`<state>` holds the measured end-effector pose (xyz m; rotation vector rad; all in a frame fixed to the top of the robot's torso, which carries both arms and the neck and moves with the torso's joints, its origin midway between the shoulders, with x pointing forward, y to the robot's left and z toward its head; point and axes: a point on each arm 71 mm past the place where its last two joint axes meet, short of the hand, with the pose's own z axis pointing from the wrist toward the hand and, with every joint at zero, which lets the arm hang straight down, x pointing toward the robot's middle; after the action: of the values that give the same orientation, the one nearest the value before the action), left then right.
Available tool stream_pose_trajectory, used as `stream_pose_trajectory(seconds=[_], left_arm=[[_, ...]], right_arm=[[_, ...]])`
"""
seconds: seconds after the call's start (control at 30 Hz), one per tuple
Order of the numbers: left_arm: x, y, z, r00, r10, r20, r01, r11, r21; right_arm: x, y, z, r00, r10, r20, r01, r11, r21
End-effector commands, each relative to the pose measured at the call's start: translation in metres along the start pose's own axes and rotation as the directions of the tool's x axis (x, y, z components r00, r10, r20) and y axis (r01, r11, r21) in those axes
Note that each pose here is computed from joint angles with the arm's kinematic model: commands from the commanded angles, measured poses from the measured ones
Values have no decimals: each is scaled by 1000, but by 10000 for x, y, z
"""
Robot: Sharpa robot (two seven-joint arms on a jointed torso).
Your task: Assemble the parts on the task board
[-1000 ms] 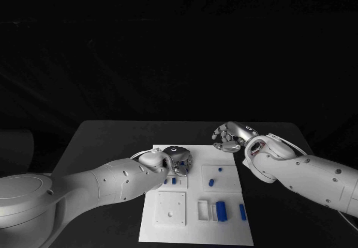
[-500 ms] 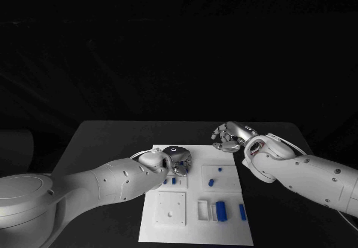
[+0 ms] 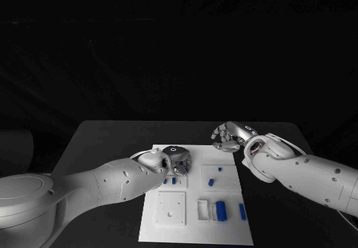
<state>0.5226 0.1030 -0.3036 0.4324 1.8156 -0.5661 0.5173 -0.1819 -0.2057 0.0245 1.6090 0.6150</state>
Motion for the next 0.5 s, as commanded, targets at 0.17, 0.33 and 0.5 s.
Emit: stream_pose_trajectory(seconds=[0.17,0.33,0.5], left_arm=[[108,72,-61,1000,-15,-16,15,999,-28],[93,58,-78,999,-34,9,34,999,-17],[83,63,-103,999,-43,26,43,999,-11]], right_arm=[[2,18,0,1000,-1,-1,1,1000,-13],[-2,14,-3,1000,-1,1,1,1000,-13],[-5,16,-5,1000,0,4,0,1000,-14]])
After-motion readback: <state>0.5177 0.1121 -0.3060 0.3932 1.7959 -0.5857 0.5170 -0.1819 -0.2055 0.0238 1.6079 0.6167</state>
